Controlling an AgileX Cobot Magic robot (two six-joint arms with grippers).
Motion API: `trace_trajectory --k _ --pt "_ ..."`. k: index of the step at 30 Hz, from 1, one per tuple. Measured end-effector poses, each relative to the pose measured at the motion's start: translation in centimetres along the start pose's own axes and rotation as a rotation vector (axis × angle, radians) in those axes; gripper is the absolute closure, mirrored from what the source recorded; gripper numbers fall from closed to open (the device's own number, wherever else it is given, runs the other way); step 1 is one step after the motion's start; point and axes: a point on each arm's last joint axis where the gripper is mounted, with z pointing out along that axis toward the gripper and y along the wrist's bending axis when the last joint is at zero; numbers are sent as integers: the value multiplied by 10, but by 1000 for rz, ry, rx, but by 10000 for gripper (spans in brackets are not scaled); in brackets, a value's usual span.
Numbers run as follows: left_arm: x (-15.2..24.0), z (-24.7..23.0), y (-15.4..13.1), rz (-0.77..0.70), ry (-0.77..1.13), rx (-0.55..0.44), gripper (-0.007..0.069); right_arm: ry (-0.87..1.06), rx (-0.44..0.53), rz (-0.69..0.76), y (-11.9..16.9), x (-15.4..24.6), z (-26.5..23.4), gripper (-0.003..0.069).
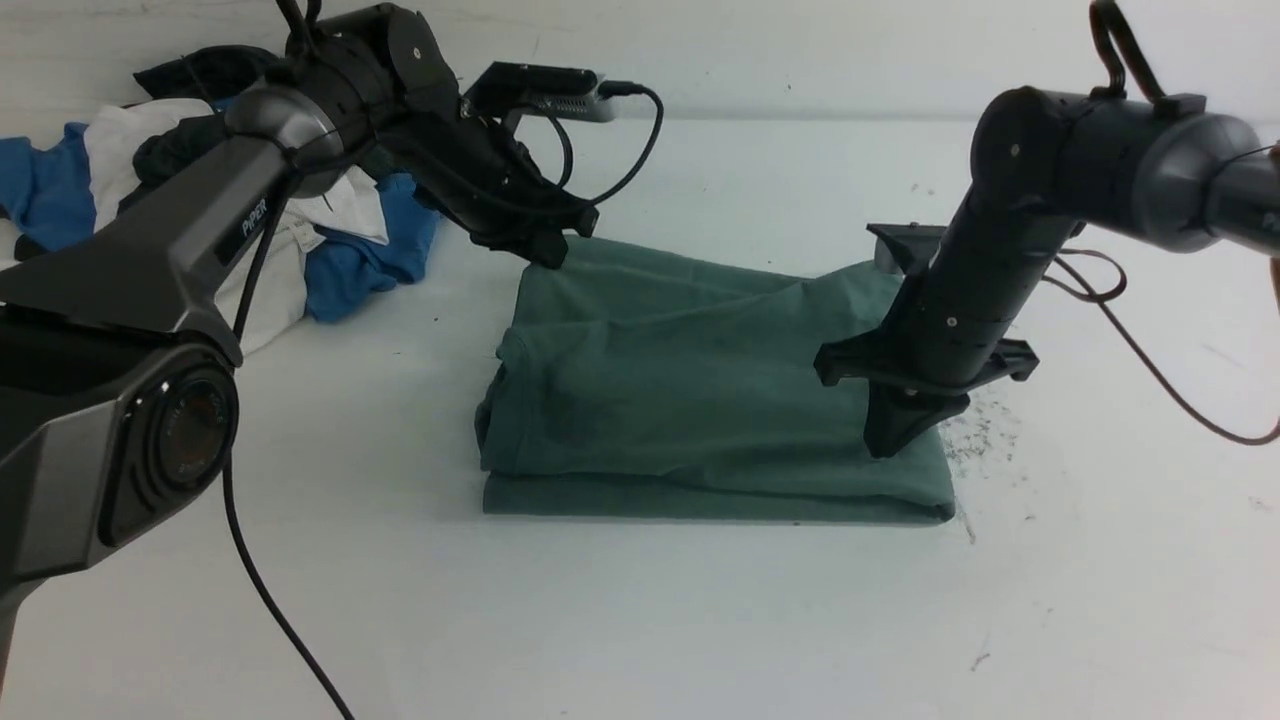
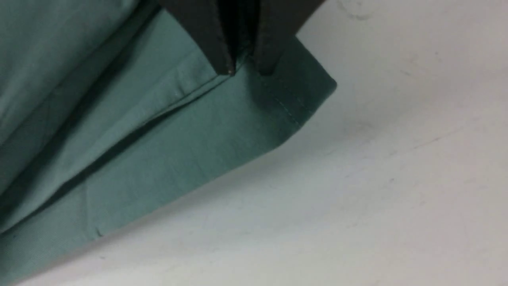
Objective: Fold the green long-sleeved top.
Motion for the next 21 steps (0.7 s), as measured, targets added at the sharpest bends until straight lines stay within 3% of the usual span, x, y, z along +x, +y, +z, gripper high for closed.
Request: trace_trajectory --k 4,10,16,21 --pt "2 0 0 2 17 -3 599 20 -1 4 -2 -1 9 673" --pt "5 3 8 52 45 -86 566 15 -44 -26 5 -1 11 673" --pt "3 2 12 72 25 -132 385 15 -58 -30 8 -1 11 673" --pt "2 2 13 72 21 -135 279 15 -62 -31 9 -1 11 673"
